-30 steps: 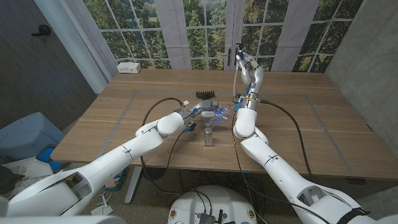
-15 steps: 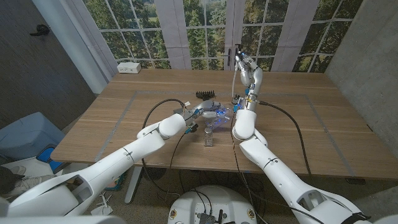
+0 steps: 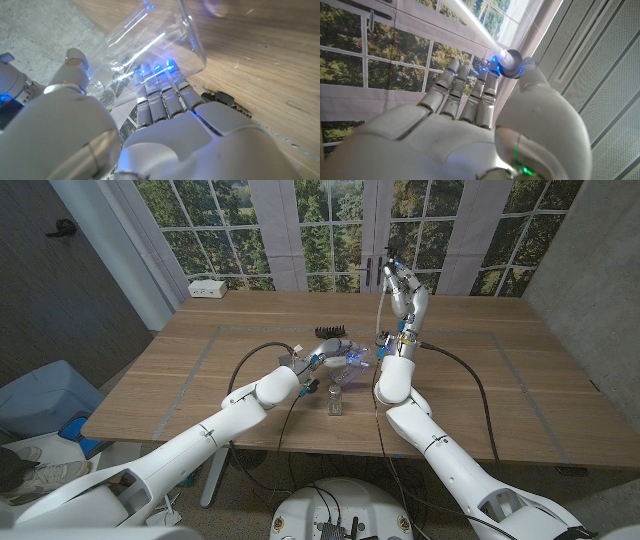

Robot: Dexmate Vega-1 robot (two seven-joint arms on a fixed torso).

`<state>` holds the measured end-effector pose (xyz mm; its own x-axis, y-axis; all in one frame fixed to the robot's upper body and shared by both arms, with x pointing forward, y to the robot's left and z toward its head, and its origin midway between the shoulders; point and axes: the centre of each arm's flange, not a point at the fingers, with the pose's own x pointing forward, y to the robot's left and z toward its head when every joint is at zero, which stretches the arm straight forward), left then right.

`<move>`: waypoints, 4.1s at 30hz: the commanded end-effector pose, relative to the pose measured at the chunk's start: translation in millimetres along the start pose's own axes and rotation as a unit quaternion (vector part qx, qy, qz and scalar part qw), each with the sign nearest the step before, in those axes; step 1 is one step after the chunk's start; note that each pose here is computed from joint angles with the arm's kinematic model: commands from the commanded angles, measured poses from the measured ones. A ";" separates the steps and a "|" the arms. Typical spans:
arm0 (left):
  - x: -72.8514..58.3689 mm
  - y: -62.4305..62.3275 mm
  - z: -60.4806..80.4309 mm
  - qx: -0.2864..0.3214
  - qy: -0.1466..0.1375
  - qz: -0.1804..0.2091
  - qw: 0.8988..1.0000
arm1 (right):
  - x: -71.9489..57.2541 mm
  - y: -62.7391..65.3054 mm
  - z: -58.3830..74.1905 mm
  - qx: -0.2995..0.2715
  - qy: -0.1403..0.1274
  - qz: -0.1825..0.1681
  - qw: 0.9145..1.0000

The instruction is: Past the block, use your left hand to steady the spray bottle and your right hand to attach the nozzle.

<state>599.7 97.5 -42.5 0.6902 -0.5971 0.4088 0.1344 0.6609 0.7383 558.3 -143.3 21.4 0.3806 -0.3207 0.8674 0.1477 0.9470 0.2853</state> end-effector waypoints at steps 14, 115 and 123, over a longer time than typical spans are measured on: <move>-3.0 -13.3 7.6 -0.045 -0.034 0.050 0.997 | 6.7 -14.2 -6.0 -0.011 0.002 -0.041 0.999; 11.2 -11.5 23.8 -0.066 -0.075 0.096 0.990 | -62.7 -36.9 -25.4 -0.030 0.068 -0.016 0.997; 8.9 -14.7 23.4 -0.065 -0.067 0.091 0.991 | -48.5 -41.6 -14.5 0.008 -0.005 -0.003 1.000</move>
<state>588.5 73.3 -33.2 0.5998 -0.5039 0.6215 0.1057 0.8199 0.5627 551.4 -159.6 -52.1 0.4883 -0.3513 0.7989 0.2100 0.9358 0.2831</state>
